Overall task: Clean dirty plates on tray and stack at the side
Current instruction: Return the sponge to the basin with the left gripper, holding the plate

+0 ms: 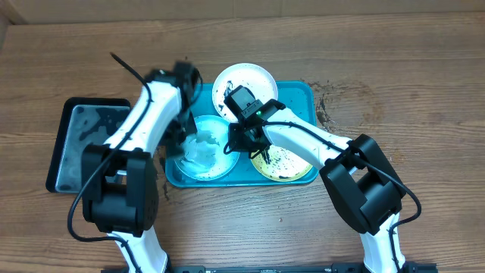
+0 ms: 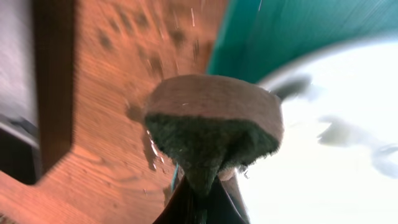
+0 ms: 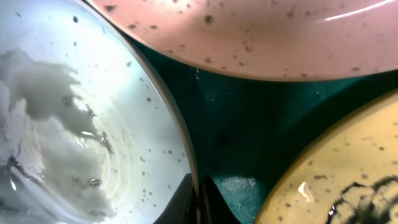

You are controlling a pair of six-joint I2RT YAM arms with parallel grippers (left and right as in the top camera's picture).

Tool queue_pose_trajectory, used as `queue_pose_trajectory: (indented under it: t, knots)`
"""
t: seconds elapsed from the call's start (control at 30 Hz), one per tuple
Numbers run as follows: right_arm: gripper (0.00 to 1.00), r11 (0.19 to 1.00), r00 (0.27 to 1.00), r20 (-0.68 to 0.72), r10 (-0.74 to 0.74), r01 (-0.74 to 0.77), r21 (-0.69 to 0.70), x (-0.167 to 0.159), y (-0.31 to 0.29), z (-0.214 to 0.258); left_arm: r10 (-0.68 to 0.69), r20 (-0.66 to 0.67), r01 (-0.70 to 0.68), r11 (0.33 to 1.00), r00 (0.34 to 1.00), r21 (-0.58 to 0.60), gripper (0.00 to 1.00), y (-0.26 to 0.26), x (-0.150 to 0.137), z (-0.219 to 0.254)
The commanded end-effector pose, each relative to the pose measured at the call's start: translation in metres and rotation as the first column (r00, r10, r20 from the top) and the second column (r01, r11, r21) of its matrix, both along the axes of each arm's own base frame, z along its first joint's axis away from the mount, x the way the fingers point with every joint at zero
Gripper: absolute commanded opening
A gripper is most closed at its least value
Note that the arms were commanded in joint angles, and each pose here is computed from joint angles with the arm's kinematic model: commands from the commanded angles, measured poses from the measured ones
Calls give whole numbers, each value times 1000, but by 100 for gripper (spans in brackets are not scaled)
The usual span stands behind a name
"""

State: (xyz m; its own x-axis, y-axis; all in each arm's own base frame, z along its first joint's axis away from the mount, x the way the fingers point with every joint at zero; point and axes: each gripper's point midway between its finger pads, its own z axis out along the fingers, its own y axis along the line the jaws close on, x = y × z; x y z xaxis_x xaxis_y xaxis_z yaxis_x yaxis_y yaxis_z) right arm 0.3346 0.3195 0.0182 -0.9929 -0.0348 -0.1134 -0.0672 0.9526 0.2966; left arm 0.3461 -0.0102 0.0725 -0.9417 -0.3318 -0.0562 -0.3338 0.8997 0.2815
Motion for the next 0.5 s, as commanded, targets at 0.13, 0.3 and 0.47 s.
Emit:
queue_pose_trajectory:
  t: [0.13, 0.3, 0.47]
  knots:
    - [4, 999, 982, 184, 41, -40, -12, 38, 8, 72, 92, 202, -53, 981, 975, -187, 5, 14, 54, 71]
    - [4, 968, 931, 353, 93, -2, -251, 61, -22, 131, 260, 209, -165, 907, 942, -387, 4, 49, 59, 82]
    - [4, 866, 828, 507, 240, 54, -498, 65, -39, 195, 416, 166, -313, 846, 894, -432, 4, 108, 39, 80]
